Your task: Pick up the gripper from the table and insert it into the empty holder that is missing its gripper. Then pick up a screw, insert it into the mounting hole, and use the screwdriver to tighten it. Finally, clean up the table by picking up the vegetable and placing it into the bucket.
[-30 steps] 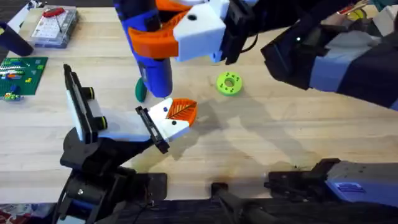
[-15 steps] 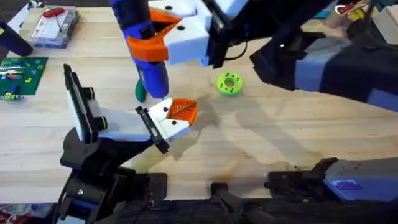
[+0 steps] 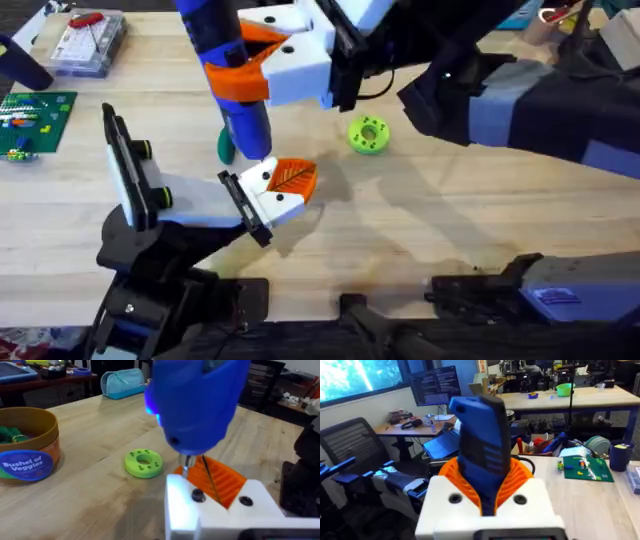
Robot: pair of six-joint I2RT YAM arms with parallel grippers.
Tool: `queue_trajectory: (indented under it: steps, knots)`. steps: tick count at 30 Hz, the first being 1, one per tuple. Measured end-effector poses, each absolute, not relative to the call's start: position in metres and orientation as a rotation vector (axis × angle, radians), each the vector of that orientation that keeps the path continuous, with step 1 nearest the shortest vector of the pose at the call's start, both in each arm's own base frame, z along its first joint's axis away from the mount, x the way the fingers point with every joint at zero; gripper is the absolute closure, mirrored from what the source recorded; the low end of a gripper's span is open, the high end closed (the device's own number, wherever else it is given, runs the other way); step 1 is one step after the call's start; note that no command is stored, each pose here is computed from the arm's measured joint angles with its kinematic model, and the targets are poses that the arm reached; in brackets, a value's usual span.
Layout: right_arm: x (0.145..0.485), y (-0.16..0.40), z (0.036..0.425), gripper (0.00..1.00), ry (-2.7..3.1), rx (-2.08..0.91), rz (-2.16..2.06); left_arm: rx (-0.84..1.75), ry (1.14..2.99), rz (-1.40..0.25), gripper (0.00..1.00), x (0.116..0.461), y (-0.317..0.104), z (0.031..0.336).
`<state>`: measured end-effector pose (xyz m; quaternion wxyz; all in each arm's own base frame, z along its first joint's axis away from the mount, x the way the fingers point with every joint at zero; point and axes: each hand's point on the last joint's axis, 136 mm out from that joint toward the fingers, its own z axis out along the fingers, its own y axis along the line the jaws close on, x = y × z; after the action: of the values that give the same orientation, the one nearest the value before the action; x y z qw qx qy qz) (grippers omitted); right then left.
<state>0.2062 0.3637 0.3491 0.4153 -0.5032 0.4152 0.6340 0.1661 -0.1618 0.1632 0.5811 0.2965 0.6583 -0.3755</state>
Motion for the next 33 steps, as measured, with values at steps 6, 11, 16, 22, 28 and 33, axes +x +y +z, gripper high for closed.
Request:
queue_trajectory:
  steps: [6, 11, 16, 22, 28, 33]
  knots:
    - [0.204, 0.363, 0.353, 0.916, 1.018, -1.268, 1.590, 0.693, 1.538, -0.877, 0.984, 0.166, -0.162, 0.163]
    - [0.200, 0.361, 0.356, 0.916, 0.979, -1.281, 1.582, 0.693, 1.538, -0.877, 0.984, 0.166, -0.162, 0.163]
    - [0.199, 0.361, 0.353, 0.915, 0.994, -1.286, 1.601, 0.693, 1.538, -0.877, 0.984, 0.166, -0.162, 0.163]
    - [0.195, 0.358, 0.345, 0.915, 1.016, -1.282, 1.625, 0.693, 1.538, -0.877, 0.984, 0.166, -0.162, 0.163]
    - [0.189, 0.354, 0.351, 0.915, 1.001, -1.285, 1.625, 0.693, 1.538, -0.877, 0.984, 0.166, -0.162, 0.163]
    - [0.183, 0.356, 0.350, 0.917, 0.994, -1.295, 1.635, 0.693, 1.538, -0.877, 0.984, 0.166, -0.162, 0.163]
